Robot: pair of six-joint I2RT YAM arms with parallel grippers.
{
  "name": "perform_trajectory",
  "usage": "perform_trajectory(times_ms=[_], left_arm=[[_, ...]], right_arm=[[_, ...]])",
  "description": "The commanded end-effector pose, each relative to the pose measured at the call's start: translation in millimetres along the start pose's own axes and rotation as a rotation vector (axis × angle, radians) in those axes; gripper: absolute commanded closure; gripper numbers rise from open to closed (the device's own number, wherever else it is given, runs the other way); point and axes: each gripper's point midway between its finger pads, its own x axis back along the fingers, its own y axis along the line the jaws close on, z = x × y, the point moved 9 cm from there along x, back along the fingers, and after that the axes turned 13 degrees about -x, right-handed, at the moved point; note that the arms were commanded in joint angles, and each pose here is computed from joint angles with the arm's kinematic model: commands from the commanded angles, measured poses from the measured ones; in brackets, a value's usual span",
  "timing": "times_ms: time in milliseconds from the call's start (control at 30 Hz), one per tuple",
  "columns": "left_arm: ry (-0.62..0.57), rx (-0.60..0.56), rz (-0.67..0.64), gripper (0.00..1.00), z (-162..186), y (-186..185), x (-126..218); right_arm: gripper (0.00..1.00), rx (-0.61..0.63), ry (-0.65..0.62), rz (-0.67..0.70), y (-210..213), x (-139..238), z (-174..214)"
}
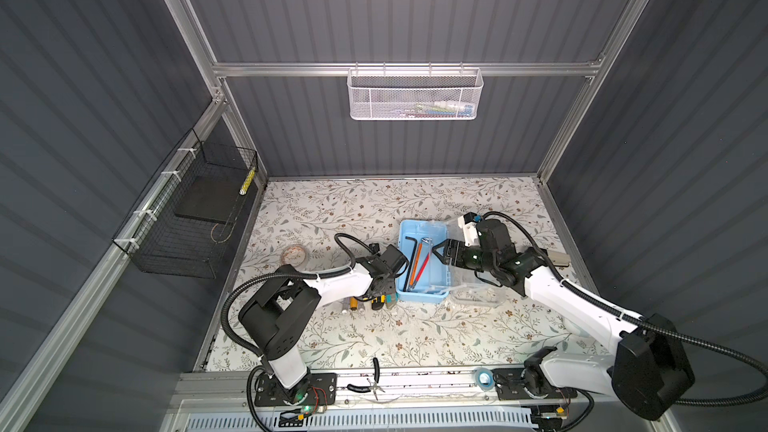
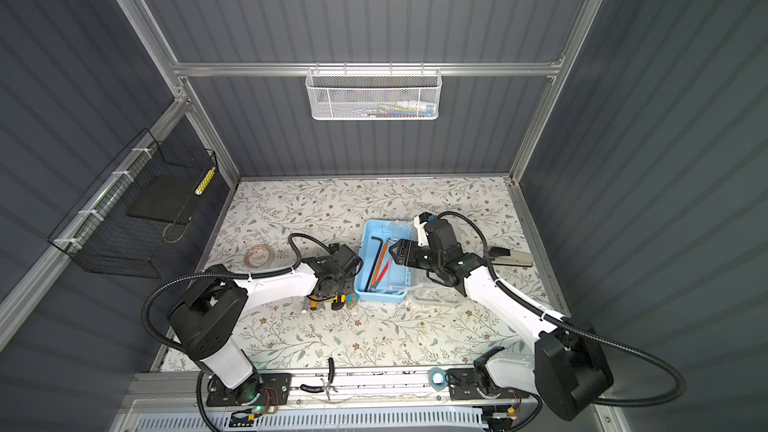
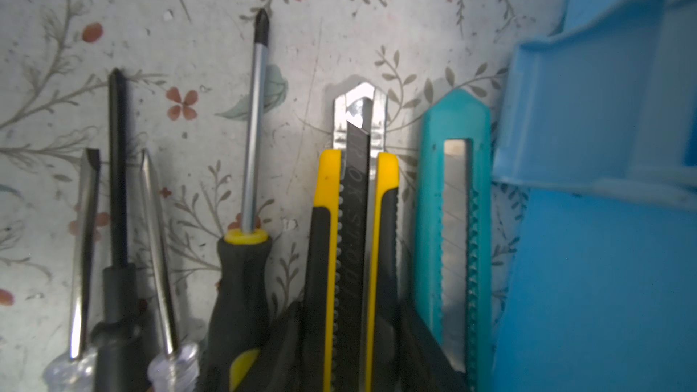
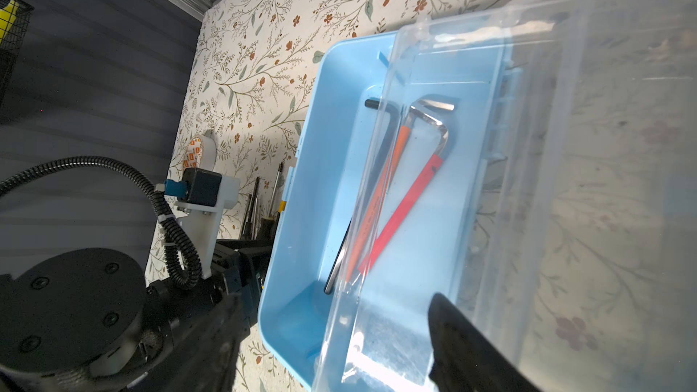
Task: Pack the tool kit
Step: 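Close the left gripper on the yellow utility knife and lift it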
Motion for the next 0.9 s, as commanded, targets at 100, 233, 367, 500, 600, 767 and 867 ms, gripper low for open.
perform_trajectory(times_ms=[100,233,367,500,600,767,867], left_arm=[[0.095,-0.051,-0.069,0.65,18.1,8.8,-12.9],[0.071,-0.061,-0.083,0.74,10.4,9.4,-4.8],[0.040,-0.075,-0.090,0.78,1.3,8.9,6.3],[0.009,-0.093,-0.100,0.81,-9.5,9.2,21.3],[-0.028,-0.088,-0.086,0.81,-17.3,8.8,35.5],[-0.114,-0.042,0.000,0.82,-33.4,6.0,68.1],[-0.188,-0.018,0.084,0.80,-47.5,0.8,92.0]], right_arm=[[0.22,-0.001,0.017,0.017,-4.5,-3.3,4.1],[0.22,0.002,0.013,0.016,-2.5,-2.6,2.3],[0.22,0.011,0.008,0.008,2.1,0.3,-0.6],[0.22,0.027,-0.004,-0.006,9.2,6.3,-4.5],[0.22,0.036,-0.019,-0.008,13.8,13.2,-7.6],[0.21,0.051,-0.082,-0.029,21.7,35.2,-12.3],[0.21,0.068,-0.151,-0.036,26.4,56.3,-17.0]])
